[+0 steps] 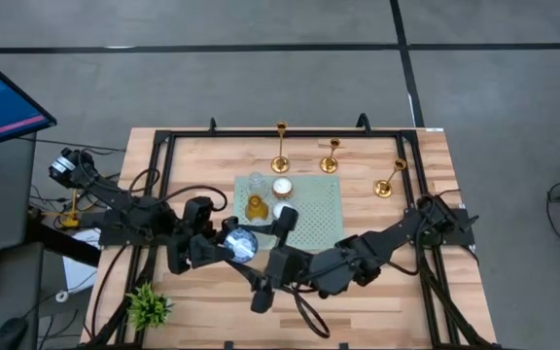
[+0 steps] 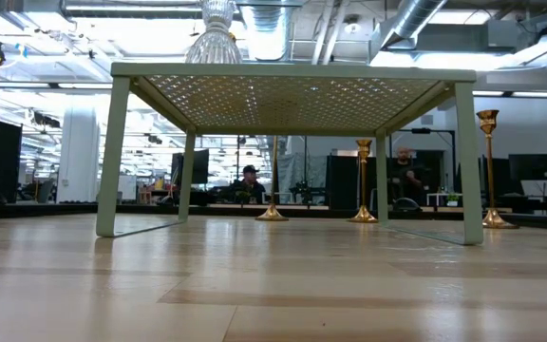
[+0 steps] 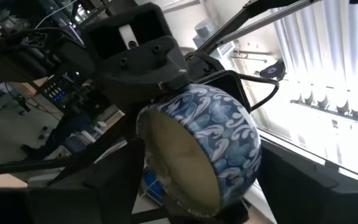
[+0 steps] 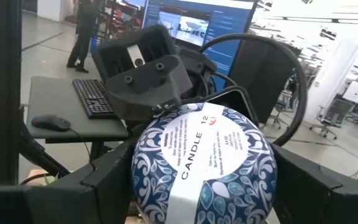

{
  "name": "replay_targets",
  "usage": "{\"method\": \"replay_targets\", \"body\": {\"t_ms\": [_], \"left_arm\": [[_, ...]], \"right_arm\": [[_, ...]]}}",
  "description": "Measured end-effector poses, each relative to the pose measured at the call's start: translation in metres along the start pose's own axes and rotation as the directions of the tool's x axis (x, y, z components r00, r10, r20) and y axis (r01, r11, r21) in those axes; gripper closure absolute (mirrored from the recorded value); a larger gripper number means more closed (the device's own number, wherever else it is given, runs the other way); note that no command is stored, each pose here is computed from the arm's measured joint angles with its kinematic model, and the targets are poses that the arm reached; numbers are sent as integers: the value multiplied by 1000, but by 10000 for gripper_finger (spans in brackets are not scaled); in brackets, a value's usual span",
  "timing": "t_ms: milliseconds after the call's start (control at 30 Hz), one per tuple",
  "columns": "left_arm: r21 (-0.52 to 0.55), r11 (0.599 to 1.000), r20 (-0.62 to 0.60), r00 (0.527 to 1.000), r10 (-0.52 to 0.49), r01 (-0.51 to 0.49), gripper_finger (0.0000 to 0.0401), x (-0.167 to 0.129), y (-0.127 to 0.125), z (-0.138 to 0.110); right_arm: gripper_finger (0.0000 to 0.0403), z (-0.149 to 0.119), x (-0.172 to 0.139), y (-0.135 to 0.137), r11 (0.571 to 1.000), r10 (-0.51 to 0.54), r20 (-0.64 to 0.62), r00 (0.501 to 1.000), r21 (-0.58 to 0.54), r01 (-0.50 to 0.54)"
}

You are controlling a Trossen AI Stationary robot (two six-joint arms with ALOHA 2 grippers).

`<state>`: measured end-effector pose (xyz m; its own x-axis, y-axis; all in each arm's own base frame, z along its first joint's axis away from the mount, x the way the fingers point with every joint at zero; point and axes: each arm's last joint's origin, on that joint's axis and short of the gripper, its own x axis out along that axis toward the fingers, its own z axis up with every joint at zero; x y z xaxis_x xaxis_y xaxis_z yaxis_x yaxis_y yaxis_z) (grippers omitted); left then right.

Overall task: Pick & Place candle stick holders
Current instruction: Align the blue scented candle with the other blue scented candle on the shelf

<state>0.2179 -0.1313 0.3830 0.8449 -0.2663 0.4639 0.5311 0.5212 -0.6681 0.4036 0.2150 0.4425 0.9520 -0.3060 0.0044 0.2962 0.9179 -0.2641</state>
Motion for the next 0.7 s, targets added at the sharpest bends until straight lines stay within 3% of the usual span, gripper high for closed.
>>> {"method": "replay_targets", "body": {"t_ms": [233, 467, 600, 700], "left_arm": [[11, 999, -29, 999, 34, -34, 96, 0, 3, -3], [31, 995, -91, 991, 95, -92, 99, -1, 9, -9], [29, 990, -171, 976, 138, -135, 100, -3, 13, -15], [-14, 992, -224, 967, 121, -128, 100, -5, 13, -16]], "right_arm": [[116, 7, -19, -1, 998, -49, -39, 998, -50, 47], [116, 7, -45, -5, 999, -42, -133, 990, 4, 43], [116, -7, -61, -5, 999, -17, -263, 965, 31, 26], [116, -25, -74, -4, 997, 26, -396, 918, 77, 5]]}}
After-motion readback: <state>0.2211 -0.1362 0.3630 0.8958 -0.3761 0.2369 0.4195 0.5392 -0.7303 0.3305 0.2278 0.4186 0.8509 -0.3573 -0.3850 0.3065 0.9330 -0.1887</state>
